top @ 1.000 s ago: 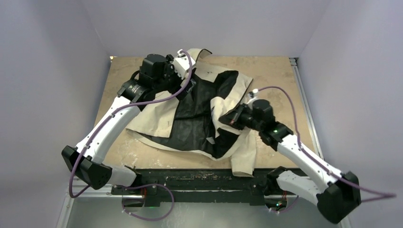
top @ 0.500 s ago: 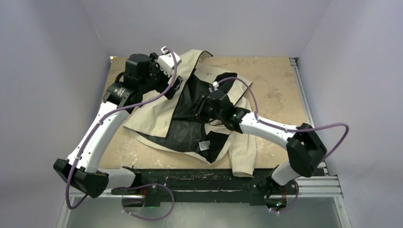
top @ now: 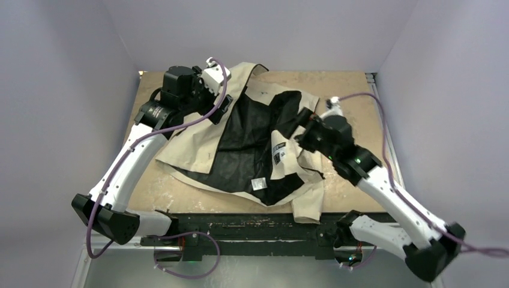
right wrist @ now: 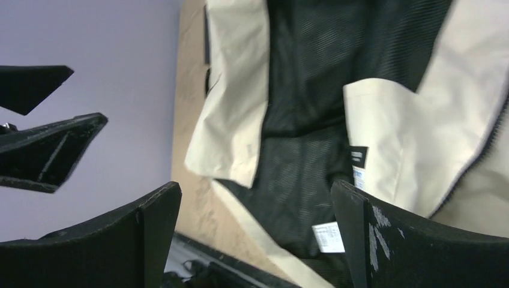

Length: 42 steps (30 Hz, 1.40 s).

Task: Zip up the jacket
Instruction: Flatten out the jacket at the center of the board.

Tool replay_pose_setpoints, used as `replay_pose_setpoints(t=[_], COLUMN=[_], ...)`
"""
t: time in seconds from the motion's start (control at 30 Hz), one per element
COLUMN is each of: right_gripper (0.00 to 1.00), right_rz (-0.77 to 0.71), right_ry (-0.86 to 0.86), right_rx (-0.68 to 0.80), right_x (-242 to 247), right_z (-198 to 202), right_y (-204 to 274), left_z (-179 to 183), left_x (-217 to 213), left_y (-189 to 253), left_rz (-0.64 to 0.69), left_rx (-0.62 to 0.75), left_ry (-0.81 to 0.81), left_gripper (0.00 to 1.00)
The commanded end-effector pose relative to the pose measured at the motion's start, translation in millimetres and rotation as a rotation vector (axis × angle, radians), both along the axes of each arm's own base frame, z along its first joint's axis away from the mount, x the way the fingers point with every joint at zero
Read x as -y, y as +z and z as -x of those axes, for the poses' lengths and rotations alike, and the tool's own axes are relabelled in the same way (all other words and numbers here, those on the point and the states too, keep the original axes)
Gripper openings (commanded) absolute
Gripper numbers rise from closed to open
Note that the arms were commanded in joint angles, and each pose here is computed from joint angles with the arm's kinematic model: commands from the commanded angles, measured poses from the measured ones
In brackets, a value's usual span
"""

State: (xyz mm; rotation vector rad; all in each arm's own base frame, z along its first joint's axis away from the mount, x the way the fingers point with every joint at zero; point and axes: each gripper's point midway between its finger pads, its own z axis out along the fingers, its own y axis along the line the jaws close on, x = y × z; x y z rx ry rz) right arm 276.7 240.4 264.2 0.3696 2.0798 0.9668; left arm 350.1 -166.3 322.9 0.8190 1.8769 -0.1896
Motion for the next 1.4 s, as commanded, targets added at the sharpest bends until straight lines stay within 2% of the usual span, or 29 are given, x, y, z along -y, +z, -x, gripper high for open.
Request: replay_pose_setpoints(t=[0.0, 0.2, 0.43, 0.53, 0.77, 0.9, 1.0, 1.07, 1.13, 1.2, 1.27, 1.33, 1.37], right_gripper=[0.99, 0.99, 0.99, 0.99, 0.99, 0.99, 0.99, 0.91, 0.72, 0.44, 0.22, 0.07, 0.04], right_rz=[0.209, 0.321, 0.357, 0.391, 0.371, 0.219, 0.091, 0.056, 0.037, 0.009, 0.005, -0.019, -0.041], right_ry=[-0.087, -0.17, -0.402, -0.433, -0.312, -0.175, -0.046, 0.025, 0.058, 0.114, 0.162, 0.2, 0.224], right_rx=[-0.082, -0.193, -0.241, -0.272, -0.335, -0.339, -0.299, -0.237, -0.196, -0.194, -0.173, -0.155, -0.148], right_x=[61.9, 92.0, 138.8, 148.6, 133.9, 105.7, 78.9, 67.7, 61.9, 53.0, 46.4, 38.7, 33.3], right_z=[29.3, 37.8, 31.4, 32.4, 48.0, 63.8, 71.3, 70.4, 68.4, 72.5, 71.9, 70.2, 70.0], right_y=[-58.9, -113.1, -124.7, -138.2, -166.6, -172.5, -155.7, -134.6, -112.5, -93.5, -76.4, -58.5, -53.0], left_z=[-6.7, -4.8, -1.4, -1.4, -0.4, -1.1, -3.0, -3.2, -2.2, -0.8, 2.1, 7.6, 11.3], left_x=[1.6, 1.6, 0.1, 0.4, -1.1, -1.3, 0.1, 0.6, 1.3, 2.5, 5.6, 10.7, 13.4], left_y=[24.5, 34.7, 37.4, 38.3, 43.9, 50.9, 57.9, 64.4, 67.0, 65.6, 58.6, 52.3, 50.4], left_rz=[0.036, 0.049, 0.049, 0.052, 0.046, 0.042, 0.044, 0.051, 0.056, 0.055, 0.051, 0.06, 0.072], left_rx=[0.044, 0.052, 0.056, 0.058, 0.071, 0.078, 0.079, 0.091, 0.094, 0.086, 0.049, 0.022, 0.022], left_ry=[0.006, 0.007, 0.005, 0.004, 0.002, 0.002, 0.0, -0.002, -0.007, -0.017, -0.036, -0.07, -0.089], left_gripper=[0.99, 0.99, 0.99, 0.99, 0.99, 0.99, 0.99, 0.99, 0.99, 0.99, 0.99, 0.99, 0.98])
